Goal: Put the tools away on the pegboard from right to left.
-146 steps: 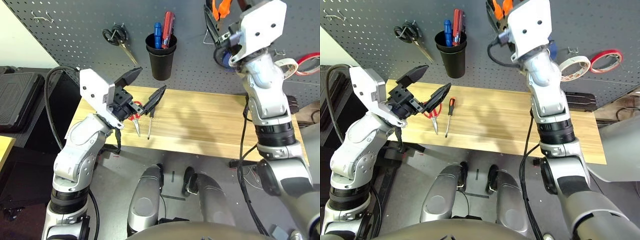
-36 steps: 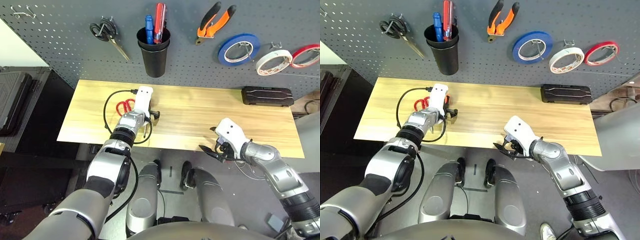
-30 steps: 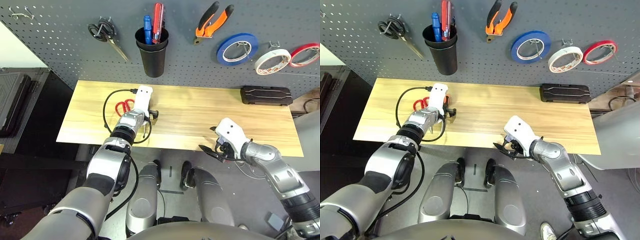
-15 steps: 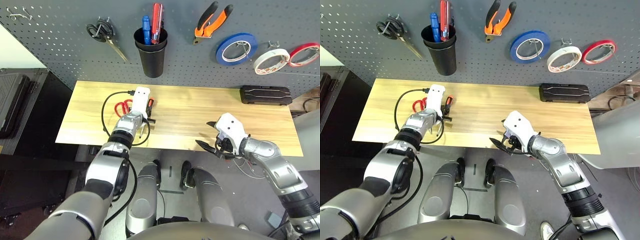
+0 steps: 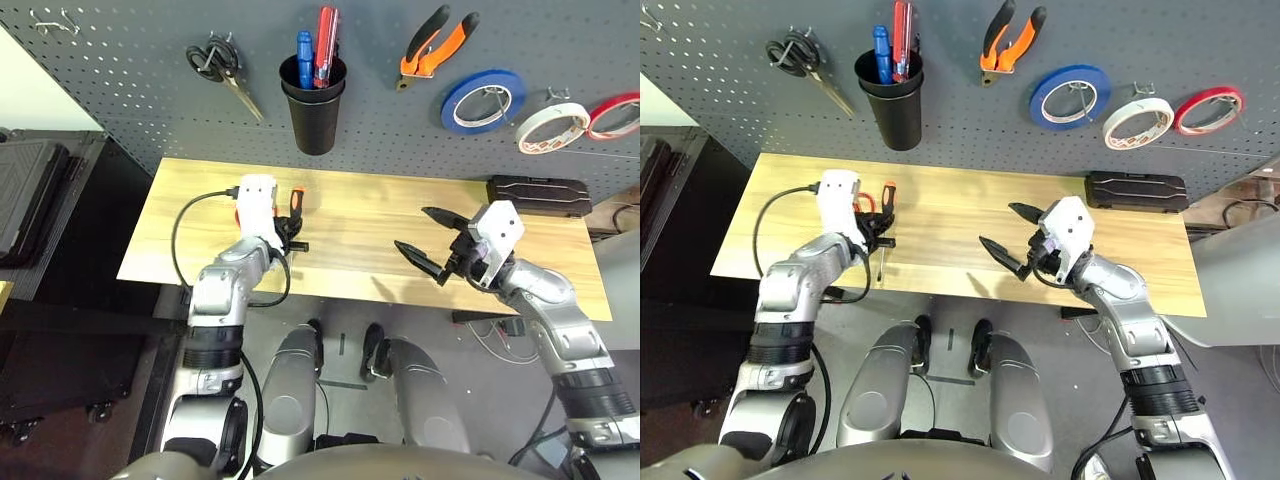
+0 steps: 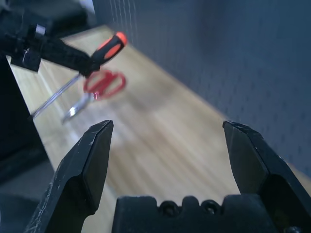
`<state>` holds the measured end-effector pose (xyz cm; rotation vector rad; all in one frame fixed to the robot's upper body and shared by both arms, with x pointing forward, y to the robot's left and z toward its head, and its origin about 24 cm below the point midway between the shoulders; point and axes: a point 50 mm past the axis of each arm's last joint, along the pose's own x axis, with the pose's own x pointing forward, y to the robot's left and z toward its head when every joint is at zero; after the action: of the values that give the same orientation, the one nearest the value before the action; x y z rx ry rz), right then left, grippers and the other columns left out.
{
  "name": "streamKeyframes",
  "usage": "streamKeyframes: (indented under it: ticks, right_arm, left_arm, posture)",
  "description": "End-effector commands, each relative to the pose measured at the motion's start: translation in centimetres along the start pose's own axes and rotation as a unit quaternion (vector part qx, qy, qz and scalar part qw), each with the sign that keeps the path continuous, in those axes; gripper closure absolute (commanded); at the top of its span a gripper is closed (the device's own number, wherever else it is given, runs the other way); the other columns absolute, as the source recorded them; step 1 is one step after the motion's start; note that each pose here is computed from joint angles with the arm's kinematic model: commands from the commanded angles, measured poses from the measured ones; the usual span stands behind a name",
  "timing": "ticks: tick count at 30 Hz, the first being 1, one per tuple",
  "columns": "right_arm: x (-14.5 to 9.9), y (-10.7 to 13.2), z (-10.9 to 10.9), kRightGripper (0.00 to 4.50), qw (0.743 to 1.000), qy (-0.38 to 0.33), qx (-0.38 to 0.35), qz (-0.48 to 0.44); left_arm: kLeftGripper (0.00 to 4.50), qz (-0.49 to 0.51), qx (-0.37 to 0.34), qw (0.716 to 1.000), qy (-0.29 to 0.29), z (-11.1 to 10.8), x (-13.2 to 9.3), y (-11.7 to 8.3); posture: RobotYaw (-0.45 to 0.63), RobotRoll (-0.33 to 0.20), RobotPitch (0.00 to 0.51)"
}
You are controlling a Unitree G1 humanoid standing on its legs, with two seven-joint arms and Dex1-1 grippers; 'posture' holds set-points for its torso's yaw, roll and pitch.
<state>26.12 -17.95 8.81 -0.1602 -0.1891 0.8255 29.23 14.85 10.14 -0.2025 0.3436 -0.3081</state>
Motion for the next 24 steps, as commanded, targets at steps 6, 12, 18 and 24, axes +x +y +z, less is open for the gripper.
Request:
streamKeyframes:
  ticks: [6,12,18,24]
  right_arm:
    - [-0.4,0.5,0.5,0.0,0.994,-0.105,-0.023,0.003]
    - [-0.1,-1.2,2.3,0.0,0.99,-0.134,-0.023,-0.034]
    - [0.2,-2.3,3.9,0.0,0.986,-0.156,-0.029,-0.056]
    - [0.8,-2.4,5.4,0.0,0.983,-0.175,-0.03,-0.046]
  left_arm:
    - [4.01,-0.072,-0.022,0.993,-0.095,2.7,-2.7,-1.9]
    - [4.01,-0.082,-0.017,0.987,-0.134,4.4,-3.6,-1.9]
    - [4.01,-0.088,-0.011,0.981,-0.173,6.5,-4.3,-1.6]
    - [4.01,-0.09,0.0,0.97,-0.225,9.4,-5.4,-1.0]
  posture:
    - [0.27,0.0,0.192]
    - [0.27,0.0,0.19]
    - [0.26,0.0,0.191]
    - [0.26,0.0,0.187]
